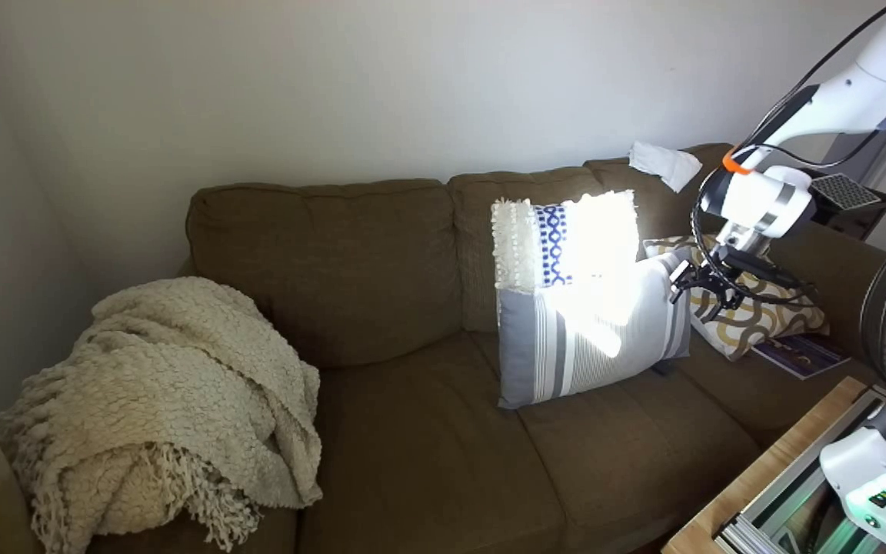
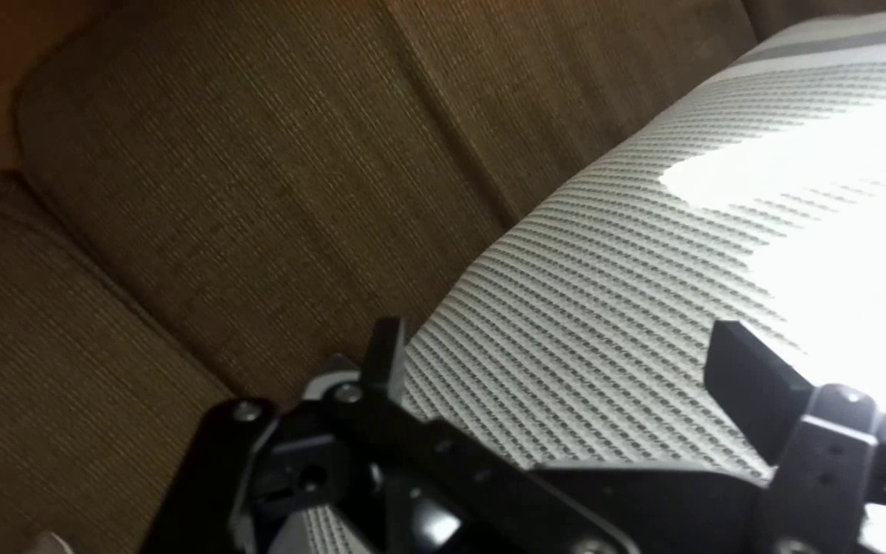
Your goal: Slide the black remote from under the pillow and put on the middle cushion on the couch
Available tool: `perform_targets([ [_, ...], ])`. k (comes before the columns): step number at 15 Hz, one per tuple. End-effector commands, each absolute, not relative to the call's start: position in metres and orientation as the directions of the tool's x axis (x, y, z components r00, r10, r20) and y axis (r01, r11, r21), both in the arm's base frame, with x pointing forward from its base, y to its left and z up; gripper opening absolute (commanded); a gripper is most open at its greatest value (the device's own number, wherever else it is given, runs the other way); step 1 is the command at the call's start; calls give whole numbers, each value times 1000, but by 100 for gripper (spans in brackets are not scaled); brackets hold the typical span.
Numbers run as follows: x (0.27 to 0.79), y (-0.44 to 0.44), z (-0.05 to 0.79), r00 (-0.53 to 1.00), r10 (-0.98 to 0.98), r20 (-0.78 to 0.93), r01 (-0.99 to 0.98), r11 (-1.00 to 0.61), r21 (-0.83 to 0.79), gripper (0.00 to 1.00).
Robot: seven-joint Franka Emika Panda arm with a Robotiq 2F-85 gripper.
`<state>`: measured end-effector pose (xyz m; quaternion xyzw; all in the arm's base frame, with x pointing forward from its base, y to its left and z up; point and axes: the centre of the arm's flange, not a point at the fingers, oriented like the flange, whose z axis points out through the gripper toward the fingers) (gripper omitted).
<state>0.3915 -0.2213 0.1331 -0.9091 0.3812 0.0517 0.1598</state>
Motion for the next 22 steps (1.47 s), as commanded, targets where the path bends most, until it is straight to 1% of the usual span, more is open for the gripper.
perform_targets([
  [1, 386, -240, 98, 552, -800, -235, -830, -502, -241, 100],
  [6, 390, -254, 60, 320, -912, -257, -940, -272, -207, 100],
  [9, 397, -258, 40, 166, -948, -273, -980, -127, -155, 100],
  [10, 402, -257, 36, 141, -952, -271, -985, -107, -138, 100],
  [11, 389, -253, 54, 222, -935, -277, -969, -180, -168, 100],
  [13, 395, -253, 44, 183, -942, -282, -978, -146, -149, 100],
  [17, 397, -253, 40, 169, -945, -282, -981, -133, -143, 100],
  [19, 398, -249, 34, 75, -954, -291, -992, -41, -121, 100],
  [22, 380, -239, 31, -99, -946, -309, -991, 123, -59, 100],
])
